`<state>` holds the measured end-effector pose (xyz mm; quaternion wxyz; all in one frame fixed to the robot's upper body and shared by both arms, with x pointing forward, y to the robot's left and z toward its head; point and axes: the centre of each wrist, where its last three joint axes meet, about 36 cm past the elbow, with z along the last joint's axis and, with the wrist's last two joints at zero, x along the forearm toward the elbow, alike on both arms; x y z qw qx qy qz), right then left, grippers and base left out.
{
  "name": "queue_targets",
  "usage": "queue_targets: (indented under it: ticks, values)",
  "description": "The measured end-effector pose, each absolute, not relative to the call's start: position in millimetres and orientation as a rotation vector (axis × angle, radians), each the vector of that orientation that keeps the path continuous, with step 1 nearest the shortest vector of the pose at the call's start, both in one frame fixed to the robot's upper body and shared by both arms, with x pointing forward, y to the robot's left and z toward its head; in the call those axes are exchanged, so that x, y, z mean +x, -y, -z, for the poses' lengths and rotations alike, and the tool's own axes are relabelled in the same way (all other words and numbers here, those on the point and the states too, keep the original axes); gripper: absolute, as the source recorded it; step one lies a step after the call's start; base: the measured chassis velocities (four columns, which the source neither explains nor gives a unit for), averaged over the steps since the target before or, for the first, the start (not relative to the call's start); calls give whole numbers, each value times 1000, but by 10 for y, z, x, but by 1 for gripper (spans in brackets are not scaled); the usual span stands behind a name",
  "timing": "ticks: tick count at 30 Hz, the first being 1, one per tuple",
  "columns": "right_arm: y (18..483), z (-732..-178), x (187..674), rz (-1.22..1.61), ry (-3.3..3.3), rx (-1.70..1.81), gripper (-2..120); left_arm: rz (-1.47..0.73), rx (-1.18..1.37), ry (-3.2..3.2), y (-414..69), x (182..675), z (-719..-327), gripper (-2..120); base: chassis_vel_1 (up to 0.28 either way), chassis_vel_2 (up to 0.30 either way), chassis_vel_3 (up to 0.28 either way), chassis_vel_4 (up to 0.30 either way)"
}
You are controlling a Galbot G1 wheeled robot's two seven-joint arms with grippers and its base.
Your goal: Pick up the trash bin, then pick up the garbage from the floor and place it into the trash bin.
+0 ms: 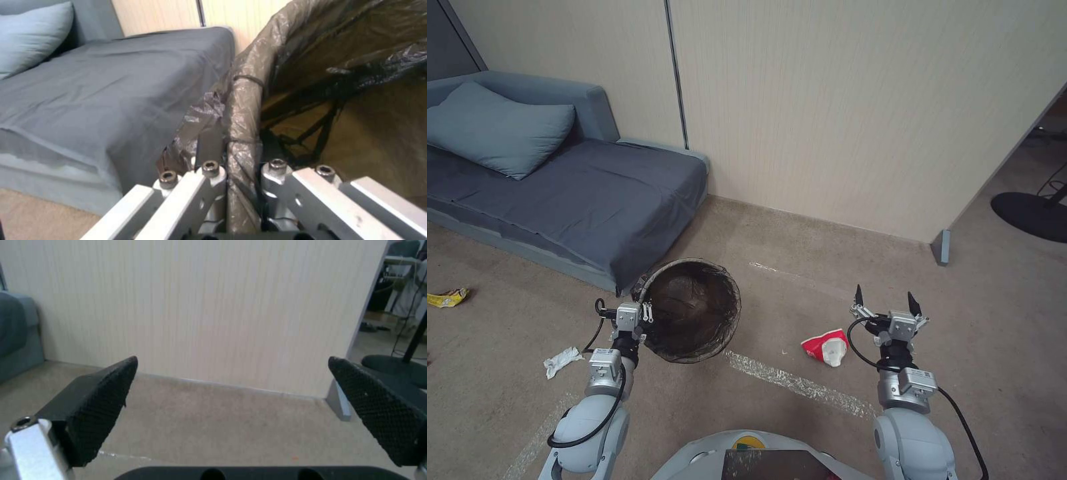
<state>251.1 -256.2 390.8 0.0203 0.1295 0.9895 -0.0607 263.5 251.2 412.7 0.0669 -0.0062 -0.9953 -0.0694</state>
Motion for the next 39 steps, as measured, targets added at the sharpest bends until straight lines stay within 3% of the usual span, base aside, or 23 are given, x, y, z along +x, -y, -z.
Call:
queue_targets:
  ticks: [27, 39]
  values:
    - [2709, -3957, 2559, 225, -3158, 255, 100, 205, -39, 3016, -2492, 2635, -4212, 3, -54, 53, 55, -47]
    - [3361, -3882, 2589, 377, -3316, -176, 100, 213, -52, 3026, -2487, 2636, -4363, 3, 0, 0, 0, 0]
